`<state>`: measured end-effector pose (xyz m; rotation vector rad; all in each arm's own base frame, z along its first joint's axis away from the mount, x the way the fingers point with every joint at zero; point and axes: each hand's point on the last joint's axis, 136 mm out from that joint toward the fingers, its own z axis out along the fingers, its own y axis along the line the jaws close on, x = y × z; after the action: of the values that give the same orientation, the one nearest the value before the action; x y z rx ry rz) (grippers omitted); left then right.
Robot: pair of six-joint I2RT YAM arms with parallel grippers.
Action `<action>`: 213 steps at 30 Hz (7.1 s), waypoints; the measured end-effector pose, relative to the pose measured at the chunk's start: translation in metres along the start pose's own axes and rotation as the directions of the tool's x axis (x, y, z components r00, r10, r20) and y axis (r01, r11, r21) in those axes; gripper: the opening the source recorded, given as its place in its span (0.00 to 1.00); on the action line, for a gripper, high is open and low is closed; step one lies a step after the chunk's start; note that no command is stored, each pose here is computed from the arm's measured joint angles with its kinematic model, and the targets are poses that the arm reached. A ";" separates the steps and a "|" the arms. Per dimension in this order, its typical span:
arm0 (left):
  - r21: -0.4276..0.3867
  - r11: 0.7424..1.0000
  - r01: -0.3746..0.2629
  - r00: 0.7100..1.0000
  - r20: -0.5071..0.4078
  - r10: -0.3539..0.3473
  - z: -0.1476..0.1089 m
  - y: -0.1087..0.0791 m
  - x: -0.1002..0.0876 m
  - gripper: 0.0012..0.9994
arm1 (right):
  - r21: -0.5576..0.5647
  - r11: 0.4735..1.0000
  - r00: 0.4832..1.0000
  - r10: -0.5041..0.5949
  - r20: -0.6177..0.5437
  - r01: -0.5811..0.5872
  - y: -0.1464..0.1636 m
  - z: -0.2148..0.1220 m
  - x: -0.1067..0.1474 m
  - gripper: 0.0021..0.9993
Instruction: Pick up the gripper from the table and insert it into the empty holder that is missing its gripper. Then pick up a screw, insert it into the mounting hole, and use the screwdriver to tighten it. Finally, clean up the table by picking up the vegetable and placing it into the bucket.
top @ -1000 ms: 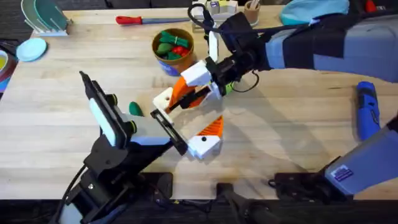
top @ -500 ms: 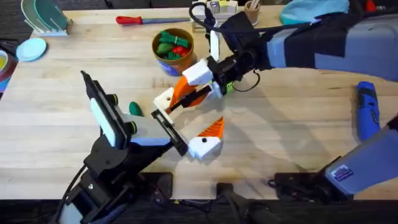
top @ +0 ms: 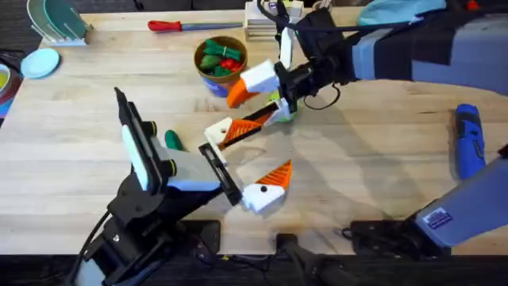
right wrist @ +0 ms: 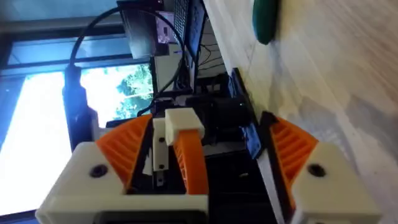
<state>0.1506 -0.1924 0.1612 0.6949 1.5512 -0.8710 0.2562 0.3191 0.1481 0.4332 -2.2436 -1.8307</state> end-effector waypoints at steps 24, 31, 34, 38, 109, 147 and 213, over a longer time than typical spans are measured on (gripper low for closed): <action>0.007 1.000 0.000 1.000 0.000 0.000 0.000 -0.001 0.000 0.99 | 0.749 0.652 0.905 -0.380 0.189 0.117 -0.002 -0.117 -0.044 0.99; 0.007 1.000 0.000 1.000 0.000 0.000 0.000 -0.001 0.000 0.99 | 0.849 0.464 0.909 -0.416 -0.042 0.251 -0.033 -0.095 -0.035 0.83; 0.008 1.000 0.000 1.000 0.000 0.000 0.000 -0.001 0.000 0.99 | 0.869 0.399 0.905 -0.408 -0.118 0.293 -0.046 -0.089 -0.032 0.56; 0.007 1.000 0.000 1.000 0.000 0.000 0.000 -0.001 0.000 0.99 | 0.903 0.267 0.893 -0.395 -0.217 0.337 -0.059 -0.084 -0.029 0.51; 0.007 1.000 0.000 1.000 0.000 0.000 0.000 -0.001 0.000 0.99 | 0.965 0.128 0.904 -0.397 -0.161 0.228 -0.040 -0.136 -0.023 0.00; 0.100 0.993 -0.069 0.998 -0.002 0.070 -0.001 -0.017 0.001 0.99 | 0.772 0.317 0.794 -0.484 -0.367 0.551 0.111 0.013 0.061 0.00; 0.110 0.992 -0.063 0.998 -0.010 0.065 -0.001 -0.019 0.003 0.99 | 0.776 0.294 0.808 -0.406 -0.428 0.558 0.074 0.036 0.051 0.00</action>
<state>0.1345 -0.2021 0.1612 0.8265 1.4932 -0.9100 0.1893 0.3477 0.2125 1.5266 -2.9869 -0.4384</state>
